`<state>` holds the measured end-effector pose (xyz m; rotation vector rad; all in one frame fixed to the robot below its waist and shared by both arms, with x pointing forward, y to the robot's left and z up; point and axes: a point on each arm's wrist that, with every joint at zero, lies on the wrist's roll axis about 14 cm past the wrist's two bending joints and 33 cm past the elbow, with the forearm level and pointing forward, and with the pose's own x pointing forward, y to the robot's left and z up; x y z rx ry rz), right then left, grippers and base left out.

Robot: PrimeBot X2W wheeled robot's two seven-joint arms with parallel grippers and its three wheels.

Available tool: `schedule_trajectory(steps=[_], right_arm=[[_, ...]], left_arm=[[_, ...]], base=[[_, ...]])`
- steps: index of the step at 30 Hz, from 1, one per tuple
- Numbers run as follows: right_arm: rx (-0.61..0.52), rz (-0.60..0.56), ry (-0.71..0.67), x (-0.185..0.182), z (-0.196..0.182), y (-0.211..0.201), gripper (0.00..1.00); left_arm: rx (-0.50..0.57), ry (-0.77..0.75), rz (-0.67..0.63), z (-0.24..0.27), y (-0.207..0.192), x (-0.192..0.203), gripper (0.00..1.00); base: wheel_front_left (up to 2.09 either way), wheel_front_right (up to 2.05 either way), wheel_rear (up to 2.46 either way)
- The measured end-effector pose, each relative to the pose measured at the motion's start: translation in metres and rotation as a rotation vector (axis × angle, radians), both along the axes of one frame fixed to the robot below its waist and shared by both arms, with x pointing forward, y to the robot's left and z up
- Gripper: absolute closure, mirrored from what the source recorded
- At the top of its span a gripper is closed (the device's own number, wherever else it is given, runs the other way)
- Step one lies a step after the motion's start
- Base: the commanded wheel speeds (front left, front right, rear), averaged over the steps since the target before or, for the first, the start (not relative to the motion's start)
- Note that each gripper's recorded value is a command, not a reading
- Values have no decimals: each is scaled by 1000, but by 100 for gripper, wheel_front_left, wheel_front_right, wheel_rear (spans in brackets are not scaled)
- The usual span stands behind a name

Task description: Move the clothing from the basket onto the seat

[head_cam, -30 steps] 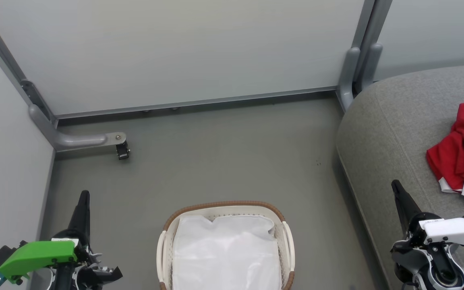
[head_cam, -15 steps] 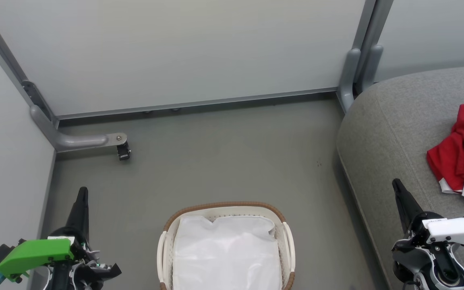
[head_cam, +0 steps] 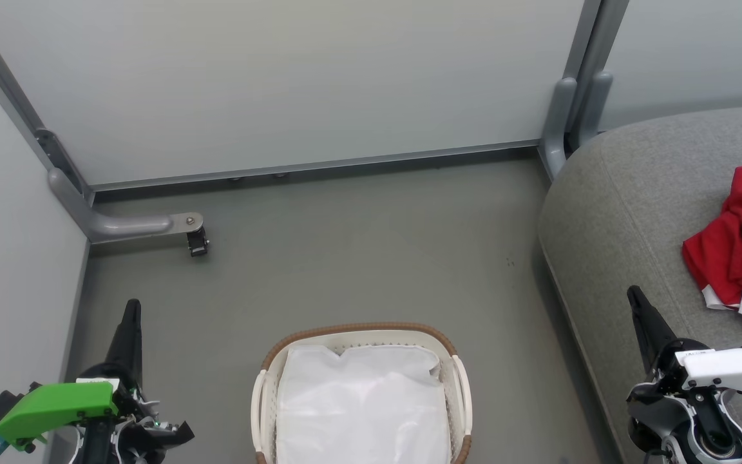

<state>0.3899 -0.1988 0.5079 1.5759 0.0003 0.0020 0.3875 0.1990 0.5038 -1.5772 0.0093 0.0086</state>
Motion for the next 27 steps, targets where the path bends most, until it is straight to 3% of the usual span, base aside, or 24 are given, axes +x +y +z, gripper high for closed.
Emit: schedule_trajectory(steps=[27], right_arm=[[0, 0, 0, 0, 0, 0, 100]], left_arm=[[0, 0, 0, 0, 0, 0, 100]], base=[[0, 0, 0]])
